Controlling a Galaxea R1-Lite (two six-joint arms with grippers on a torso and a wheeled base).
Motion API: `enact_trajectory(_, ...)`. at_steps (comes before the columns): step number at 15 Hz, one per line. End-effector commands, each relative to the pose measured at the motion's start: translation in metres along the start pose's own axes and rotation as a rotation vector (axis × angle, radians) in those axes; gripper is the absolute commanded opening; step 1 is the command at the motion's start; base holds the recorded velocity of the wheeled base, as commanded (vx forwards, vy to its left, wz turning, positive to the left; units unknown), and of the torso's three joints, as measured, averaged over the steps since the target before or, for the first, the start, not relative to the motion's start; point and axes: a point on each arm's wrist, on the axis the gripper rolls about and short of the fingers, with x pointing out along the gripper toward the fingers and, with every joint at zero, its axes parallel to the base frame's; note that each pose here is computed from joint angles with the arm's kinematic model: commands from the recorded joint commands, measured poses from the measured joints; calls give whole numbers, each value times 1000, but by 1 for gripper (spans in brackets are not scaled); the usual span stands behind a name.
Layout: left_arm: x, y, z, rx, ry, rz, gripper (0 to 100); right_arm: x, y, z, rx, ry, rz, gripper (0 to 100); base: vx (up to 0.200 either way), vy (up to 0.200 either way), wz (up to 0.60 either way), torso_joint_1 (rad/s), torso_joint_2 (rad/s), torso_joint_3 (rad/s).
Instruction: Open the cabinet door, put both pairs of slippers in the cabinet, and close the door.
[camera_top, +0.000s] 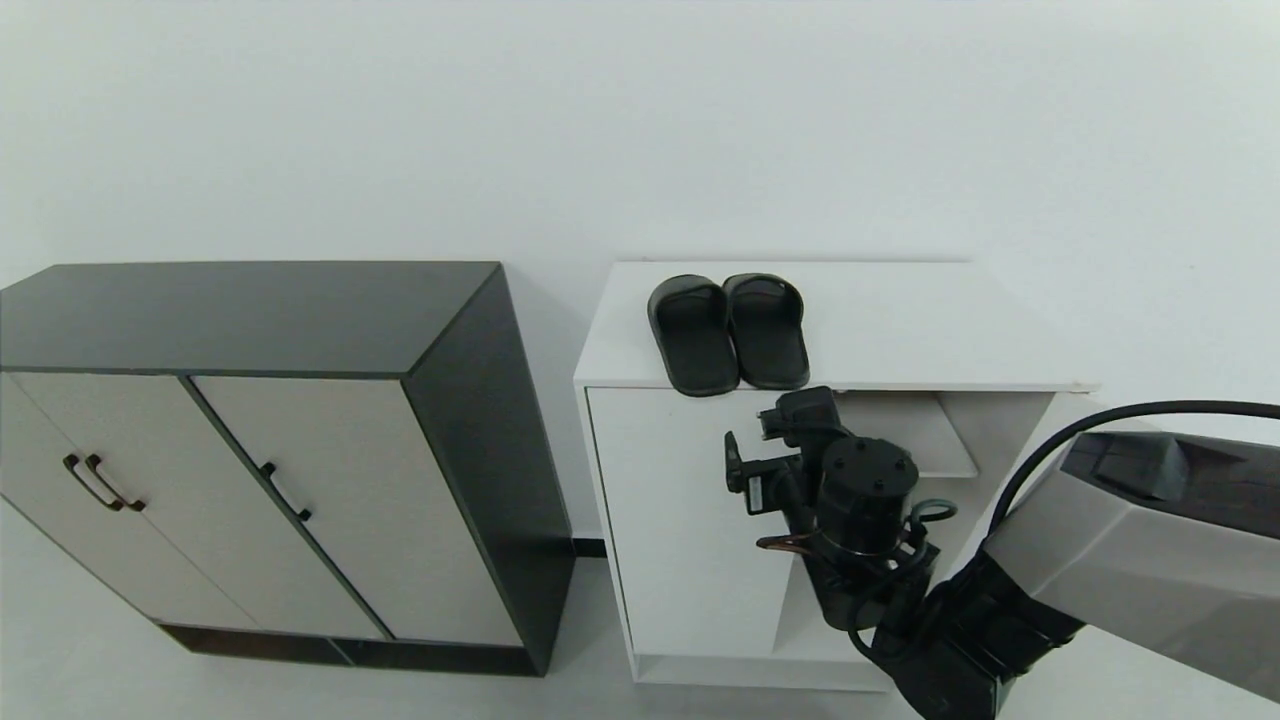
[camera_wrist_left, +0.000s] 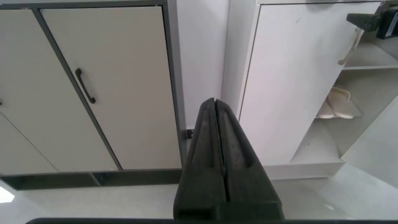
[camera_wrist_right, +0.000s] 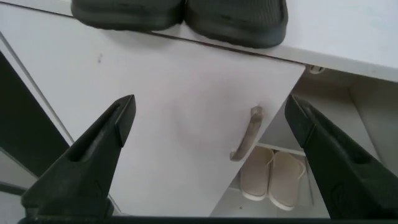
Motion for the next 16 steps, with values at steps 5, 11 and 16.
enact_trajectory(5,0,0,0,0,1,0,0,-8,-18,70,38,-41,-10,100,0,0,0,0,0,0)
enact_trajectory(11,0,0,0,2,0,-1,0,-9,2,122,131,98,53,100,0,0,0,0,0,0)
enact_trajectory(16,0,0,0,0,0,-1,0,9,6,128,117,160,35,100,0,0,0,0,0,0)
